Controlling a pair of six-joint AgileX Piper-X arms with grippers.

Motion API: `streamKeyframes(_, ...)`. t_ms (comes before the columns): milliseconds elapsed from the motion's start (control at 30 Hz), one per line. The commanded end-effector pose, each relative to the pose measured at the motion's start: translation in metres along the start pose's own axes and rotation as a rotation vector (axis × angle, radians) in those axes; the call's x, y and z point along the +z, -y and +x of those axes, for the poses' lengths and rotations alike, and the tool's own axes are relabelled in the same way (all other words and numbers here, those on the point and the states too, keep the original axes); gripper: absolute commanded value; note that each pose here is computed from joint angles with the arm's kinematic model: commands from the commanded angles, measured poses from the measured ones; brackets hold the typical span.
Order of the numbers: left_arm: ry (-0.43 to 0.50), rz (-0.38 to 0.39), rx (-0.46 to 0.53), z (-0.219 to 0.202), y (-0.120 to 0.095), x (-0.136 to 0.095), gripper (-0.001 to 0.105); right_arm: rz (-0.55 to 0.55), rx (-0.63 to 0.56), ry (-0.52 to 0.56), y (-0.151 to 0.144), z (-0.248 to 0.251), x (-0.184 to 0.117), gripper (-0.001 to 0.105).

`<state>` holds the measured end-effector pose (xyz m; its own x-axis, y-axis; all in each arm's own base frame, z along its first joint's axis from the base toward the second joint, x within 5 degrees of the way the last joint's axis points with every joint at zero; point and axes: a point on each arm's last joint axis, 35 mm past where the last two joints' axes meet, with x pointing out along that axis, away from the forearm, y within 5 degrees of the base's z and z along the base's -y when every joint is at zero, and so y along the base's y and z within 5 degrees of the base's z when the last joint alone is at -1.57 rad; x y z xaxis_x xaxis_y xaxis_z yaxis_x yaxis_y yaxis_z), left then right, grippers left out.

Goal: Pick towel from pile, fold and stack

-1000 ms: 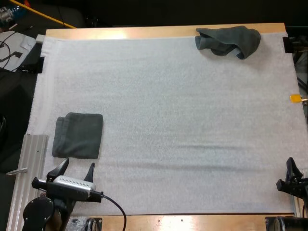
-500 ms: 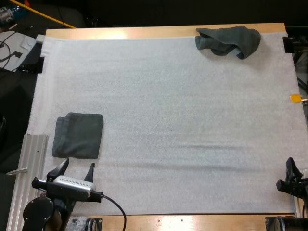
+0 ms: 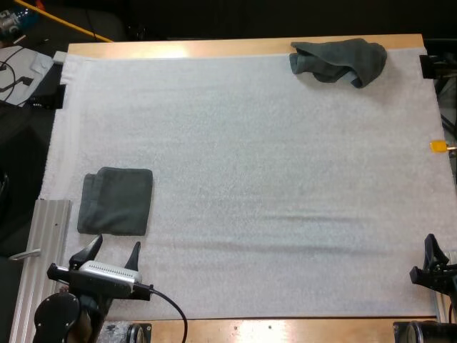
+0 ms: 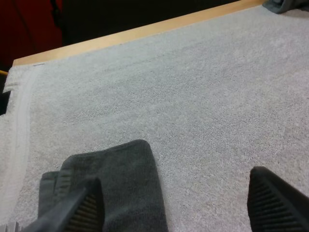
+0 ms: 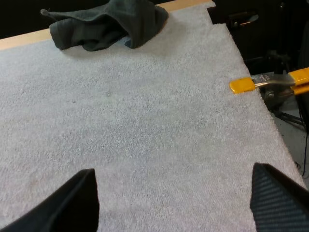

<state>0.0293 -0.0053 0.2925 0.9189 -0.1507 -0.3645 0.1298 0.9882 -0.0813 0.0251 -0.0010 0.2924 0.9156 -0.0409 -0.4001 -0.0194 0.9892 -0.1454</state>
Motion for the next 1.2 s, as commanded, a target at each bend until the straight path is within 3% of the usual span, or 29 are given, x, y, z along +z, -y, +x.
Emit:
streamKeyframes(0,0.001,-0.007,-0.003,0.0015,-0.0001,0.0024,0.061,-0.004,0.003,-0.003,0.0002,0.002,0.0018,0.064)
streamKeyframes(1167,-0.002,-0.005,-0.001,0.0013,-0.0001,0.0021,0.06,-0.006,0.002,-0.004,0.0003,0.0016,0.0019,0.064)
